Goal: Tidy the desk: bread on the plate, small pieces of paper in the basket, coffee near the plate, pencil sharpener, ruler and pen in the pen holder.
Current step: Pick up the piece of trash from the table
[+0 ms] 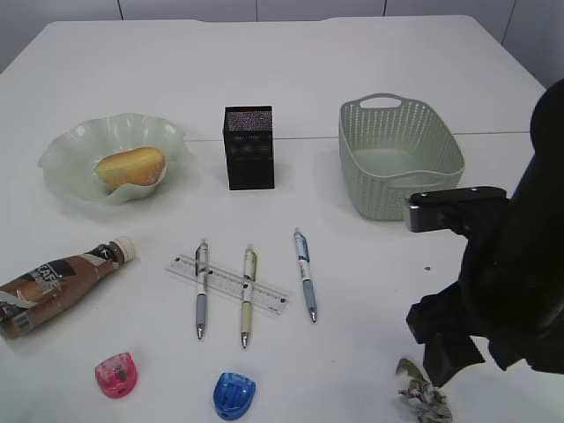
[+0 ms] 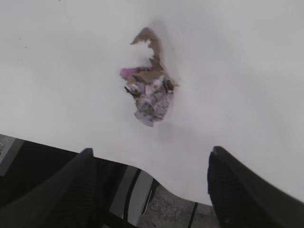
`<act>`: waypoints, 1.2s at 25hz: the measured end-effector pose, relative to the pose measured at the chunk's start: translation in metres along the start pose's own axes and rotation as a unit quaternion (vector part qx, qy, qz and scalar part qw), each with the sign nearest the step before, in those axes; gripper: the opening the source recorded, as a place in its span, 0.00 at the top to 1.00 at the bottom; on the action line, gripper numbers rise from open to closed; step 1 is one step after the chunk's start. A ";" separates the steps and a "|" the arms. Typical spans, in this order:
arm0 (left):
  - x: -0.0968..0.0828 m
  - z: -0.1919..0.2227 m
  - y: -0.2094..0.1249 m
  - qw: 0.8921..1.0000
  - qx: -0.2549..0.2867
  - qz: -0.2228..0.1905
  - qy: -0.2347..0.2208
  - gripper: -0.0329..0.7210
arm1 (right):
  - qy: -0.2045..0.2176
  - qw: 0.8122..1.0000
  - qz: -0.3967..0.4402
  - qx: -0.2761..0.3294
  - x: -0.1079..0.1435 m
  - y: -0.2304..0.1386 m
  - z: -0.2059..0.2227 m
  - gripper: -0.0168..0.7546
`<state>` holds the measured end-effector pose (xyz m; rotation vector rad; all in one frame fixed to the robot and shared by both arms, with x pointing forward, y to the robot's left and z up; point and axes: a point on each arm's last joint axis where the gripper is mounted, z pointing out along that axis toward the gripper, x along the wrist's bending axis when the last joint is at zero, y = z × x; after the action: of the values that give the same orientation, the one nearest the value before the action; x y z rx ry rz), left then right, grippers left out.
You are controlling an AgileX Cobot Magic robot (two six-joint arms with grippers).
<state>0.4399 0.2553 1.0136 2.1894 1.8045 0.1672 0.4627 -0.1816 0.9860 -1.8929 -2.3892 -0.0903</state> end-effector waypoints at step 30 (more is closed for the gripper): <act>0.000 0.000 0.003 1.000 -0.018 -0.001 0.001 0.40 | -0.009 0.998 0.036 0.043 0.011 0.028 0.078 0.29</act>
<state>0.4430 0.2549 1.0146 2.1636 1.7892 0.2006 0.4847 -0.1564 0.9098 -1.9462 -2.2931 0.0343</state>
